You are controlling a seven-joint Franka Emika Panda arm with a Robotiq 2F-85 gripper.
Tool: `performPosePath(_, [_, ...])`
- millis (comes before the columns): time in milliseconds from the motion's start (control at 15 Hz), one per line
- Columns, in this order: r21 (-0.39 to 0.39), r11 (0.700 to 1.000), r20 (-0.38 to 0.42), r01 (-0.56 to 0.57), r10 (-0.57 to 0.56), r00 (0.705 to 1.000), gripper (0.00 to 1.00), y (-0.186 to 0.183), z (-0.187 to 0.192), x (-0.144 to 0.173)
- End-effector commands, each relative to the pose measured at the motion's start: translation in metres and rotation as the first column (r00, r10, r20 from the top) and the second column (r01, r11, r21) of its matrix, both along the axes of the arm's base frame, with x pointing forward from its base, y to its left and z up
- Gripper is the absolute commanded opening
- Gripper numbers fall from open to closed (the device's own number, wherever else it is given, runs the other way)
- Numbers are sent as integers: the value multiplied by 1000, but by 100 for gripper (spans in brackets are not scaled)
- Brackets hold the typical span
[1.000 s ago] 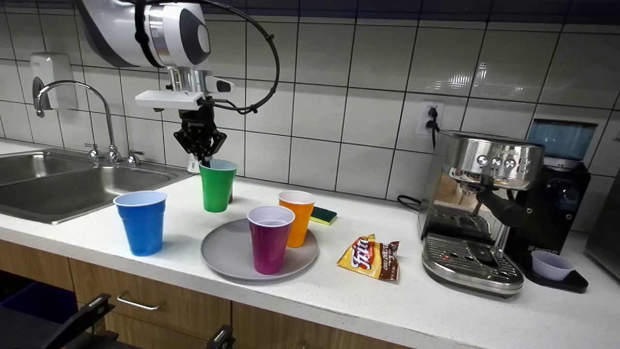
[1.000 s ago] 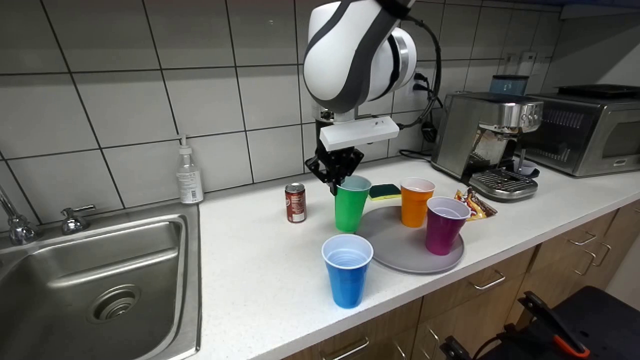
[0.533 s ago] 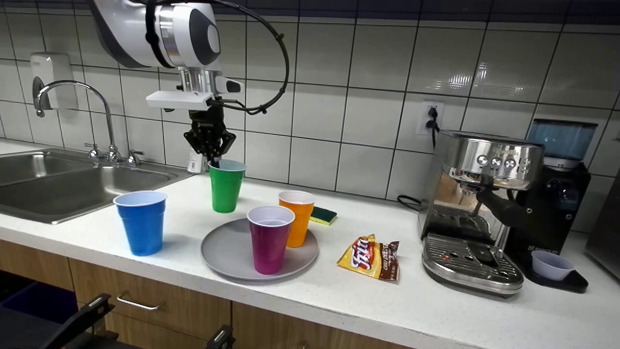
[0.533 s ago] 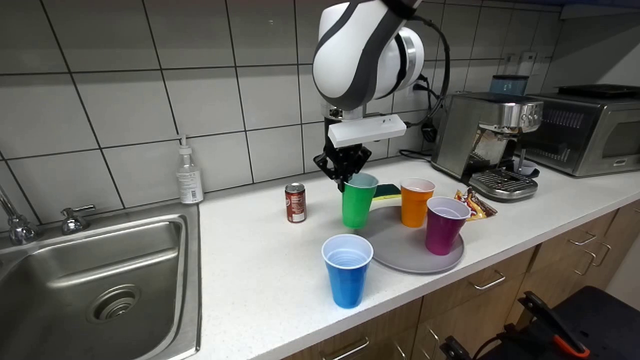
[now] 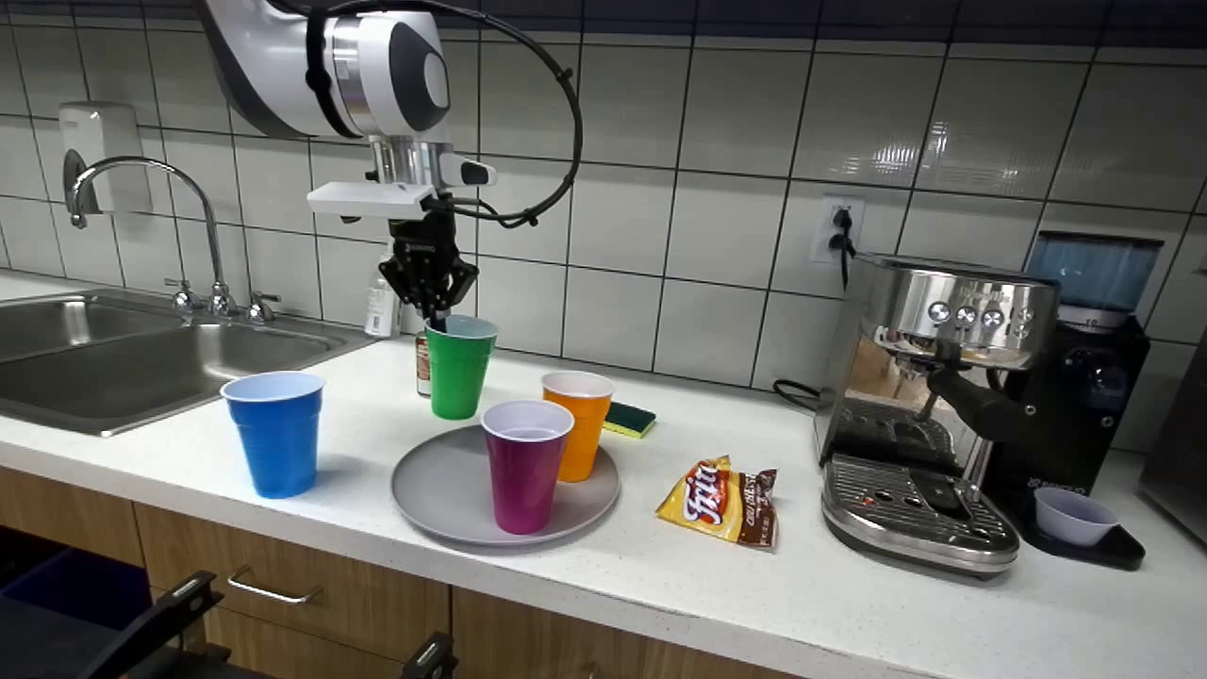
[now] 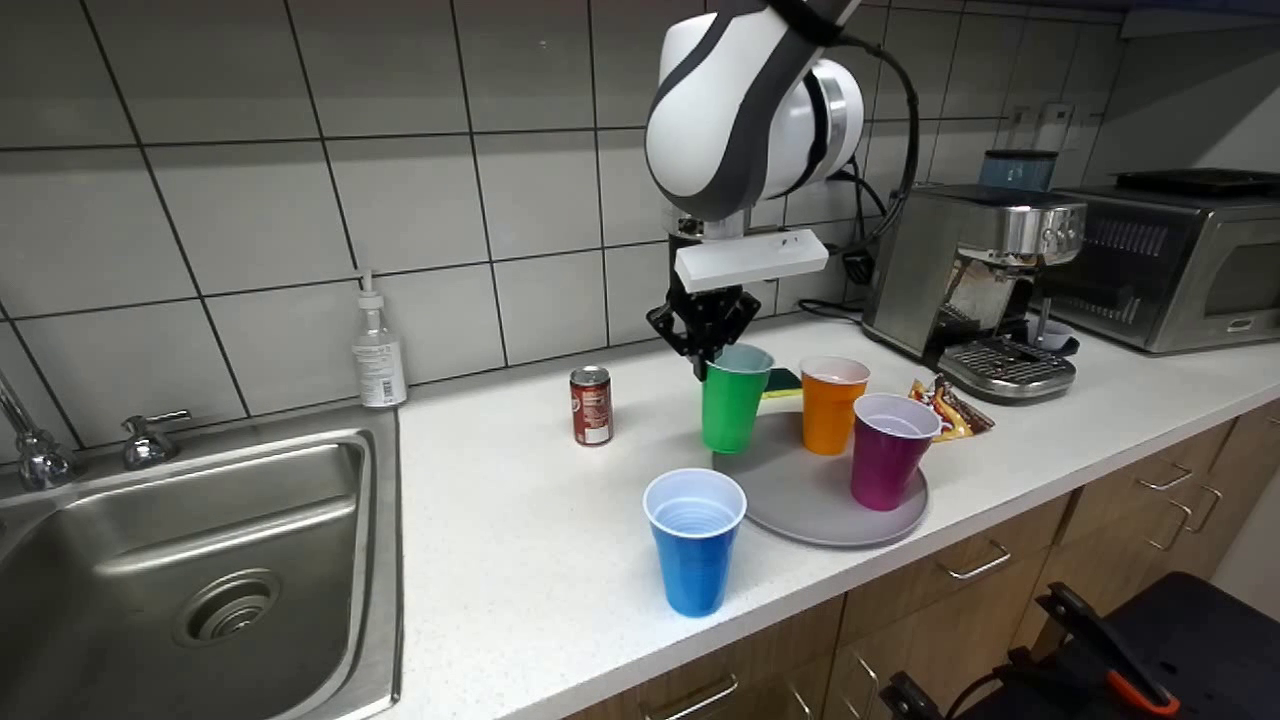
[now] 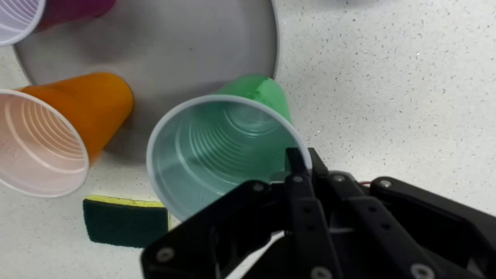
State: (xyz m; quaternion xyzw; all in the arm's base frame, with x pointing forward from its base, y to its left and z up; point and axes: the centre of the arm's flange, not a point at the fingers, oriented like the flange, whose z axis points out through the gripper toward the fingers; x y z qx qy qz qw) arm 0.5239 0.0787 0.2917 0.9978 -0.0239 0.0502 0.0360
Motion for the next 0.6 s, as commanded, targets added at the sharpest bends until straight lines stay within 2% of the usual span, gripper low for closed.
performPosePath(0, [-7,1000,7,6,-5,1000,1,-13,-2,10])
performPosePath(533, [-19,999,-10,34,-34,999,1,-29,-18,23])
